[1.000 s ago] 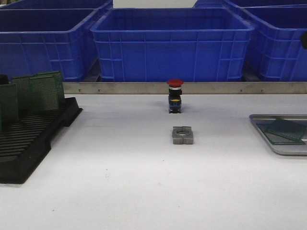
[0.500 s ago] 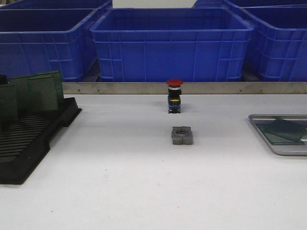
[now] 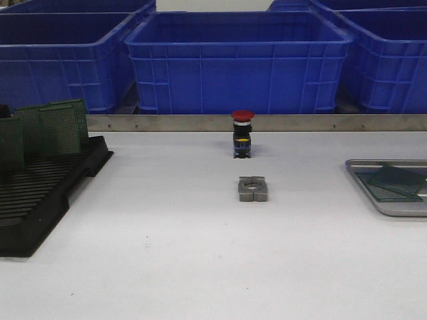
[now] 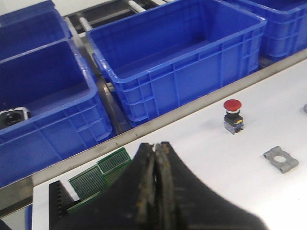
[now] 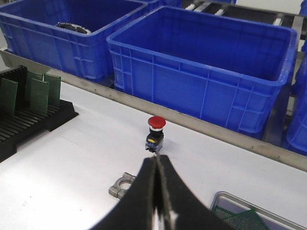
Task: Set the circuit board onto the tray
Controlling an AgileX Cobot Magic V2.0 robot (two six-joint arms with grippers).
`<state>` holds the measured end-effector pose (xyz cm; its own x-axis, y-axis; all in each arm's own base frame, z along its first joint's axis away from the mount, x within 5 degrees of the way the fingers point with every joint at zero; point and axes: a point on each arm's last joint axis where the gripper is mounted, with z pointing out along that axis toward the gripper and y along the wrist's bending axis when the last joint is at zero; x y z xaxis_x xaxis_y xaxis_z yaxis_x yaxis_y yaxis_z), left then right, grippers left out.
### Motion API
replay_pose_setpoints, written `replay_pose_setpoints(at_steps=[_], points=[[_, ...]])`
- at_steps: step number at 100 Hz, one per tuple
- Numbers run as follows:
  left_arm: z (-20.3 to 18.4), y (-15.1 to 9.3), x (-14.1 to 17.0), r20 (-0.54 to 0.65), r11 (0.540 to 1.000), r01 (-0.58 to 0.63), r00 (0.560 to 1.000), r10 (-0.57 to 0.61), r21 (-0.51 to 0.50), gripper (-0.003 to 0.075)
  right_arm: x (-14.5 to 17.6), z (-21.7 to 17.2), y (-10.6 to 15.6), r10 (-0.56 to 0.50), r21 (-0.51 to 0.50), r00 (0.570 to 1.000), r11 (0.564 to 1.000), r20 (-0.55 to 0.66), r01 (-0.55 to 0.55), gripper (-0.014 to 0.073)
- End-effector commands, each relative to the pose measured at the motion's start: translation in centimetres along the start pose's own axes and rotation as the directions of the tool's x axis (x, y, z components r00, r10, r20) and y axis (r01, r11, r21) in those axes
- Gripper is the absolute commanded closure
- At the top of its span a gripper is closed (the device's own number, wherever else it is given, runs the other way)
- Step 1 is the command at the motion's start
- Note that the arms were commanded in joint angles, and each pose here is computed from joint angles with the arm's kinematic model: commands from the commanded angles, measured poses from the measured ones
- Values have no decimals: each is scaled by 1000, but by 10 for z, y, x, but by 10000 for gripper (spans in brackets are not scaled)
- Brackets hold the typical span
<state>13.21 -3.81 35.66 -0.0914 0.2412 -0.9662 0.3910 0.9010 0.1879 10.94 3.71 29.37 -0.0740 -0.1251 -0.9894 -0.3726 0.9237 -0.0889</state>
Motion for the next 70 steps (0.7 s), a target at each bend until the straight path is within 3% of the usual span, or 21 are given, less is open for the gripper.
replay_pose_setpoints(at_steps=[1,34,70], points=[[-20,0,4,119,994,51,992,-40,-95,741,0,-14,1,3,31,998,999,70,-5,657],[-58,-24,62,195,992,62,980,-39,-113,741,19,-46,10,-26,41,981,999,192,19,657],[-67,-29,72,234,992,55,972,-27,-117,741,20,-47,14,-27,1,981,1000,192,28,657]])
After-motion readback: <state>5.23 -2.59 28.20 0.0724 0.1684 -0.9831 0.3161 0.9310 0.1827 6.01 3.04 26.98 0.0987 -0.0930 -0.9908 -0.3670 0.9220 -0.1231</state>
